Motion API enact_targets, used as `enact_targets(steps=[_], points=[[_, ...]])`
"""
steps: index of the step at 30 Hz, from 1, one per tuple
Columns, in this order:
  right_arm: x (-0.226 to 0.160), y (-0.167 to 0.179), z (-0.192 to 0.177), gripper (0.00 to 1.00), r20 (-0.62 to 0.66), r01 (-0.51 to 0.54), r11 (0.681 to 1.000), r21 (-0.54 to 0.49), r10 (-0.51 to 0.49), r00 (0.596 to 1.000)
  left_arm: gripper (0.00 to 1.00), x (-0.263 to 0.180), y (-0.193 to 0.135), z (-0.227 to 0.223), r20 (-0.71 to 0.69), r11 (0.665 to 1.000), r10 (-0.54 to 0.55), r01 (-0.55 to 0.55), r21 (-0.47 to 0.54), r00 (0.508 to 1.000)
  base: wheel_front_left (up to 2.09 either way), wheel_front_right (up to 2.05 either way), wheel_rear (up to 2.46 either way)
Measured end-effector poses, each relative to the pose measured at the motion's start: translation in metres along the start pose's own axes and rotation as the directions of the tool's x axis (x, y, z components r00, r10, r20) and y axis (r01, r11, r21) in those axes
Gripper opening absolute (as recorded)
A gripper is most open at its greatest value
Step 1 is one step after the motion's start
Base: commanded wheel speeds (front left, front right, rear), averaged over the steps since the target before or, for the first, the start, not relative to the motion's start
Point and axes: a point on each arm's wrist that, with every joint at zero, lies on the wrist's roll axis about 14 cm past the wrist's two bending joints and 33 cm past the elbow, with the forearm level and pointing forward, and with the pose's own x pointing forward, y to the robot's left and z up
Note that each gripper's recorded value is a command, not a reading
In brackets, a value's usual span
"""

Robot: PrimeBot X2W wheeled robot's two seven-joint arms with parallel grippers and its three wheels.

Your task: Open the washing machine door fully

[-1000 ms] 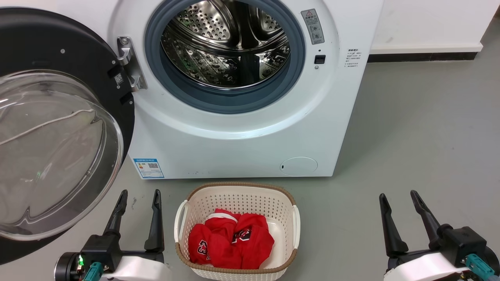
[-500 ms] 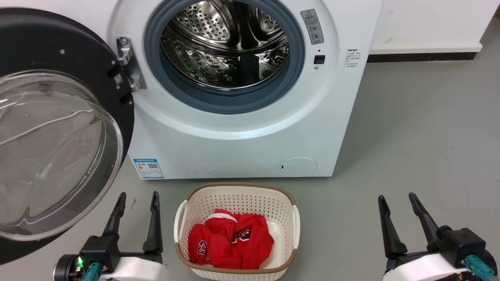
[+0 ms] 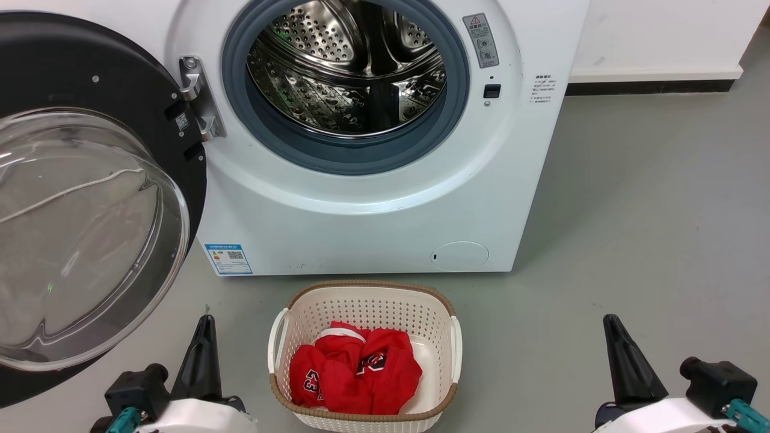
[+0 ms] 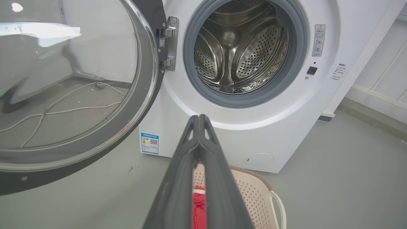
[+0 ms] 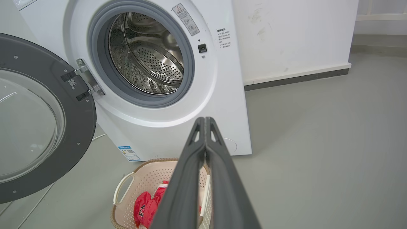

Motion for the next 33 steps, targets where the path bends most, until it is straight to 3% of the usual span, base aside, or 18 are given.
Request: enact_targets(steps=[15, 33], points=[[0.007, -0.01, 0.001, 0.0, -0.005, 0.041, 0.964, 0.261, -0.041, 0.999, 0.0, 0.004, 0.006, -0.005, -0.037, 0.961, 0.039, -0.047, -0.271, 0.999, 0.0, 0.0, 0.0], [0.015, -0.02, 0.001, 0.0, -0.018, 0.072, 0.861, 0.503, -0.073, 0.997, 0.0, 0.01, 0.009, -0.008, -0.074, 0.85, 0.053, -0.084, -0.521, 0.996, 0.0, 0.0, 0.0]])
